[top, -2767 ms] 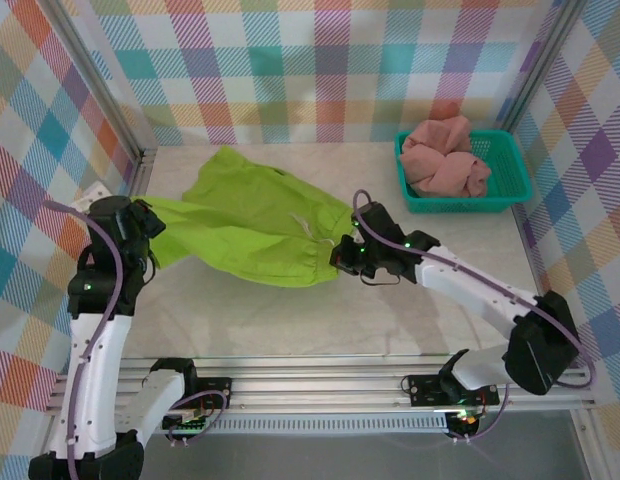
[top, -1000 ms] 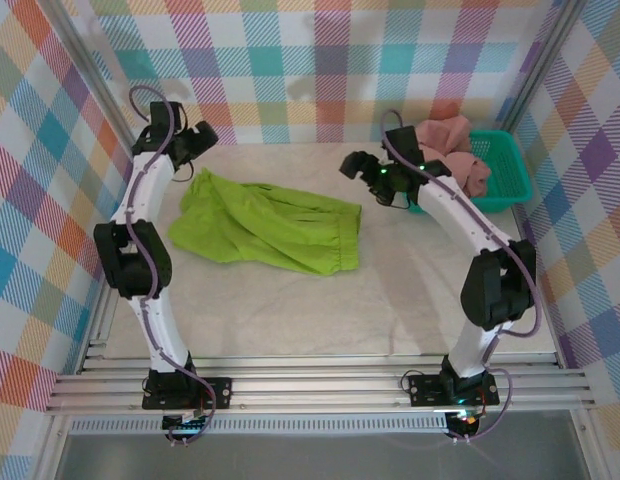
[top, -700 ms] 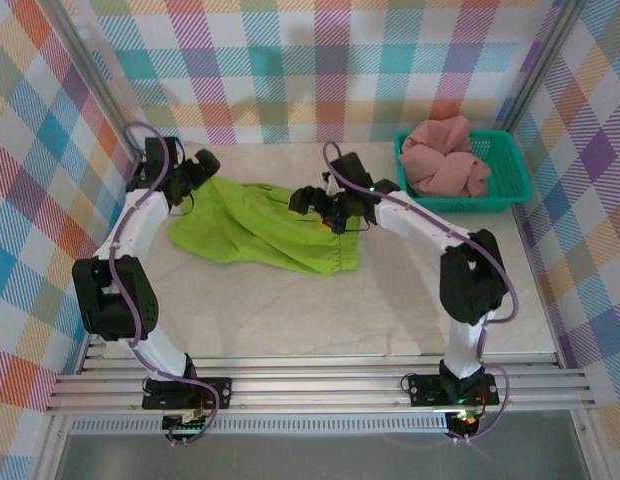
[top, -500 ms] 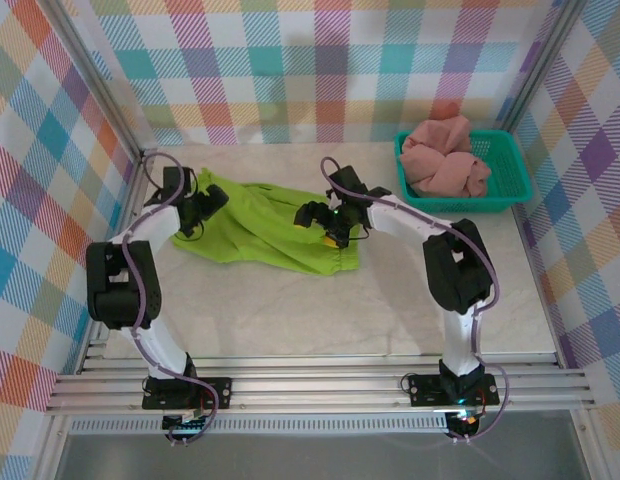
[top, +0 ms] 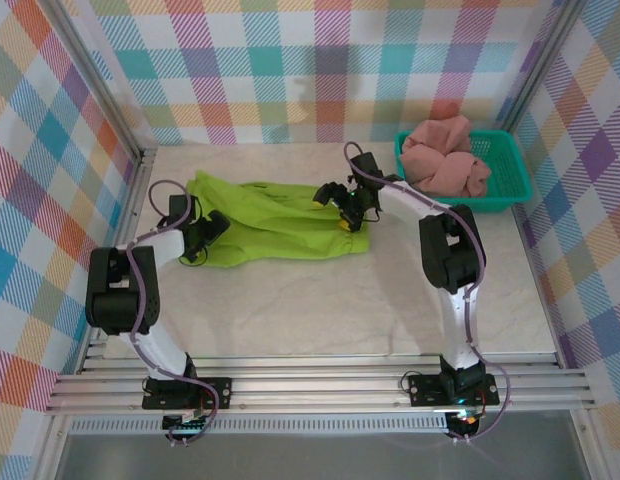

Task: Fold and stack the shorts

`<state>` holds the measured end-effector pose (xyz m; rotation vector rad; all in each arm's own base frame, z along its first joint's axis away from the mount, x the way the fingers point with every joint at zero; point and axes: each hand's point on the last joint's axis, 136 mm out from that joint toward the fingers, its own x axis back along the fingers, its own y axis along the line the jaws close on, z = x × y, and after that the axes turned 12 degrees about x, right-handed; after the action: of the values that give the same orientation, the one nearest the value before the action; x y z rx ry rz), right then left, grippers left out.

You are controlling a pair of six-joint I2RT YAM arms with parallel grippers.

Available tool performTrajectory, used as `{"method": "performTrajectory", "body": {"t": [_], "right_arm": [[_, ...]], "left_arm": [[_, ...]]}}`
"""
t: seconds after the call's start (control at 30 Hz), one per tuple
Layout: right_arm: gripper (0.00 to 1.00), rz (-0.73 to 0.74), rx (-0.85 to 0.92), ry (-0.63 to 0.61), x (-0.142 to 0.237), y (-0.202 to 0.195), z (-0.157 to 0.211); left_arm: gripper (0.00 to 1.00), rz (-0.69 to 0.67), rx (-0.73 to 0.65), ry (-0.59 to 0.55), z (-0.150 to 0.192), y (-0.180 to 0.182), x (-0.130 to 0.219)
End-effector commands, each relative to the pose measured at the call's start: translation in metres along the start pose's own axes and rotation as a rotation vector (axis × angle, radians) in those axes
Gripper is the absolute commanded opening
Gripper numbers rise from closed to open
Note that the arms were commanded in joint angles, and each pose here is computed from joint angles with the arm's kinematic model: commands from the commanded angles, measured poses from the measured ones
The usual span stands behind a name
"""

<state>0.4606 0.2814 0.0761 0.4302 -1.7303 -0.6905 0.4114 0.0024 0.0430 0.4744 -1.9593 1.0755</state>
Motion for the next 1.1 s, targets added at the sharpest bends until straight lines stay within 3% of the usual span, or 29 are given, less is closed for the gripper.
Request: {"method": "performTrajectory", "body": {"t": [0.0, 0.17, 0.4, 0.53, 0.7, 0.8, 1.07], "right_arm": [[0.92, 0.010, -0.031, -0.004, -0.001, -0.006, -0.007], [0.92, 0.017, -0.007, 0.060, 0.006, -0.014, 0.024], [0.93, 0.008, 0.082, 0.109, 0.043, -0.014, 0.104], [0.92, -0.012, 0.191, 0.099, 0.070, 0.007, 0.114], [0.92, 0.059, 0.304, 0.008, 0.101, 0.017, 0.096], [0.92, 0.064, 0.324, -0.001, 0.103, 0.022, 0.091], [0.92, 0.070, 0.295, 0.027, 0.082, 0.018, 0.084]], "left_arm": [[1.00, -0.080, 0.037, 0.023, 0.020, 0.031, 0.006], [1.00, -0.123, 0.056, 0.043, 0.047, 0.060, 0.024], [1.00, -0.088, 0.062, 0.017, 0.081, 0.085, 0.074], [1.00, 0.006, 0.048, -0.088, 0.058, 0.057, 0.124], [0.98, 0.051, -0.051, -0.219, 0.011, 0.007, 0.170], [0.97, 0.037, -0.099, -0.175, 0.004, -0.013, 0.157], [0.93, -0.026, -0.132, -0.076, -0.001, -0.029, 0.082]]}}
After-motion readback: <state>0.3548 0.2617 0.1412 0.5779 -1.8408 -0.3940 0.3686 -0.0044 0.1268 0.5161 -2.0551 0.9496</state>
